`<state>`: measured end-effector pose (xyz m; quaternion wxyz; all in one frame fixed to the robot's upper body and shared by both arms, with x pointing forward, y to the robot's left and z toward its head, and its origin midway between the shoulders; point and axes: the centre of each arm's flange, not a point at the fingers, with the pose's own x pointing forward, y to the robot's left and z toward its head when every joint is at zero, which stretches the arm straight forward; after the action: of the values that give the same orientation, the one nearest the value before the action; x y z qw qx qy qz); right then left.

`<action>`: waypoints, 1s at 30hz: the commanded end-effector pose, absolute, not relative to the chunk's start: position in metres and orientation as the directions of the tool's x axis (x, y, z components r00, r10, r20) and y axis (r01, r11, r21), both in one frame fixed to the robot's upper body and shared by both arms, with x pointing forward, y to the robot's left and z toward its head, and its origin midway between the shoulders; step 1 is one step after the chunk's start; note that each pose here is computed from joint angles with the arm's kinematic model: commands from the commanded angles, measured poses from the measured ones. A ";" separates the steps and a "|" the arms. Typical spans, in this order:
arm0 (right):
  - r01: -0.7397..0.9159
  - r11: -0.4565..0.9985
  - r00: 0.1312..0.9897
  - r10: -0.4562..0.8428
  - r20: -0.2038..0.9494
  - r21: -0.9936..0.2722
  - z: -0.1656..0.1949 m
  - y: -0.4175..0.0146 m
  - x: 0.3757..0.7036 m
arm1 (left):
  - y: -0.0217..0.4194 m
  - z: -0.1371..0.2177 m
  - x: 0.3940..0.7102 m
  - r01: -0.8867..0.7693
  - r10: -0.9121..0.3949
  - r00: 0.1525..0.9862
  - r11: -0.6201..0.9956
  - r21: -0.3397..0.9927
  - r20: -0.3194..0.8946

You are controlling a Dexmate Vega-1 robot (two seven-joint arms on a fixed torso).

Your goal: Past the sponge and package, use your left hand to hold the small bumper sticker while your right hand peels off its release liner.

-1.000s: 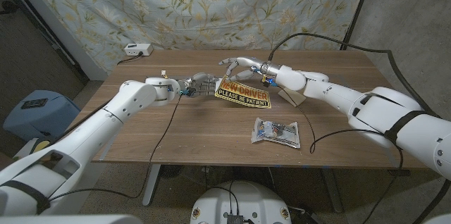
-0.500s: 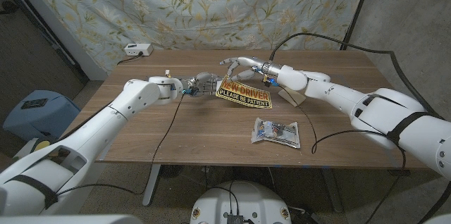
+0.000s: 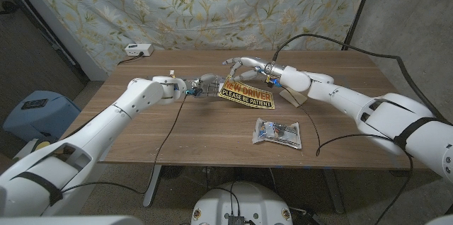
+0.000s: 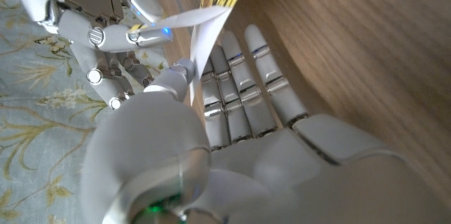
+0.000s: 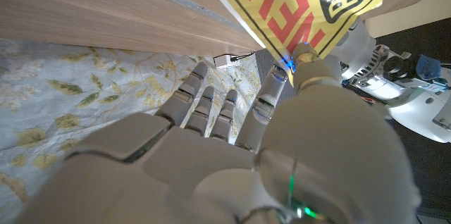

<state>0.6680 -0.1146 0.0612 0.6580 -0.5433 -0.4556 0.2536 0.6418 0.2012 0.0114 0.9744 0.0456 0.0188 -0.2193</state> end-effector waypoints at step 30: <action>0.171 0.303 0.473 0.809 0.348 -0.937 0.061 -0.129 0.659 | 0.204 0.008 0.634 0.399 -0.398 0.917 0.913 0.088 -0.027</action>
<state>0.6609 -0.1226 0.0570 0.6641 -0.5412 -0.4529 0.2469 0.6356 0.2025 0.0087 0.9779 0.0474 0.0064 -0.2034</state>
